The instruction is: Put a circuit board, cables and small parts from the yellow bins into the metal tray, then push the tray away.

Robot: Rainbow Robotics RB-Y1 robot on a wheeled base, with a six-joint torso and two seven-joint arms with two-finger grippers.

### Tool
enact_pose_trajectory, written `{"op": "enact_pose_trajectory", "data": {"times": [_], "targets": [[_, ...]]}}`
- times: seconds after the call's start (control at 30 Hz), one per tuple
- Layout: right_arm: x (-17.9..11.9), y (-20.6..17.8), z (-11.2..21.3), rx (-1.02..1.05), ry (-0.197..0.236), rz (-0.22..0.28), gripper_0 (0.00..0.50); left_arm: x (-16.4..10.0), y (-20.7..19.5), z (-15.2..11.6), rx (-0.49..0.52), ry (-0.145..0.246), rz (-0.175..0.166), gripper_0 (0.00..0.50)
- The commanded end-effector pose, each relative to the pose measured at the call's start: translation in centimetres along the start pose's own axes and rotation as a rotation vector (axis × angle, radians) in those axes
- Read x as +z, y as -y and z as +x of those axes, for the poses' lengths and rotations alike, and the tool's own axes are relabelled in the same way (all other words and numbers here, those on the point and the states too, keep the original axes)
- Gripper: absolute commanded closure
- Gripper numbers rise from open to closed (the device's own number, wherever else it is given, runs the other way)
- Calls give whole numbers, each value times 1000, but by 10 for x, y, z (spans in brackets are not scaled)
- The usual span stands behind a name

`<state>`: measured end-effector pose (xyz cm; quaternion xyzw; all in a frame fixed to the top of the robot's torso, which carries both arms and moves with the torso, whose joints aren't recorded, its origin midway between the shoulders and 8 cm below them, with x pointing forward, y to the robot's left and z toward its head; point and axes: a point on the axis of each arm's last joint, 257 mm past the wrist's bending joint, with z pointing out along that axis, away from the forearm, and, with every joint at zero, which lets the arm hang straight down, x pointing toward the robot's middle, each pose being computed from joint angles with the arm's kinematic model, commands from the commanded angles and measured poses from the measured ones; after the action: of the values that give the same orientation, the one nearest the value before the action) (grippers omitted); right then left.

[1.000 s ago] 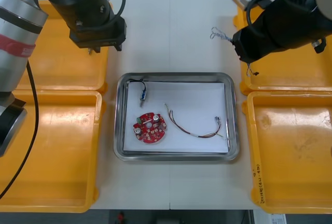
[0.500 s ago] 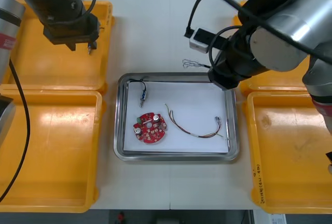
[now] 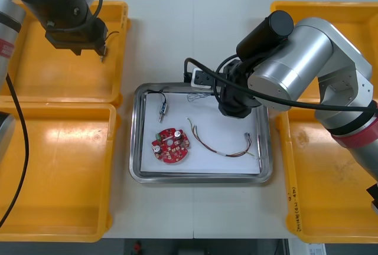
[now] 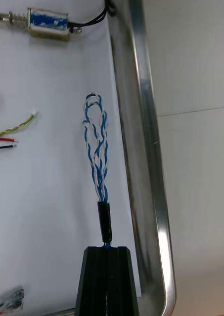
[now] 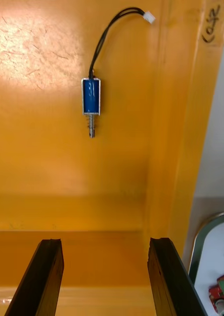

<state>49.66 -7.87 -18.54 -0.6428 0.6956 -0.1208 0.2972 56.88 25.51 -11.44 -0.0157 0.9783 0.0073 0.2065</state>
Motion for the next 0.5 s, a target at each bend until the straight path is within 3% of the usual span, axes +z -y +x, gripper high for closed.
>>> {"op": "enact_pose_trajectory", "data": {"times": [0.03,0.5], "targets": [[9,-8,1,-34,1,-19,500,-10,-32,-30,-33,83,-19,0],[35,-29,26,-100,-45,-75,500,11,-40,-62,-25,194,3,0]]}}
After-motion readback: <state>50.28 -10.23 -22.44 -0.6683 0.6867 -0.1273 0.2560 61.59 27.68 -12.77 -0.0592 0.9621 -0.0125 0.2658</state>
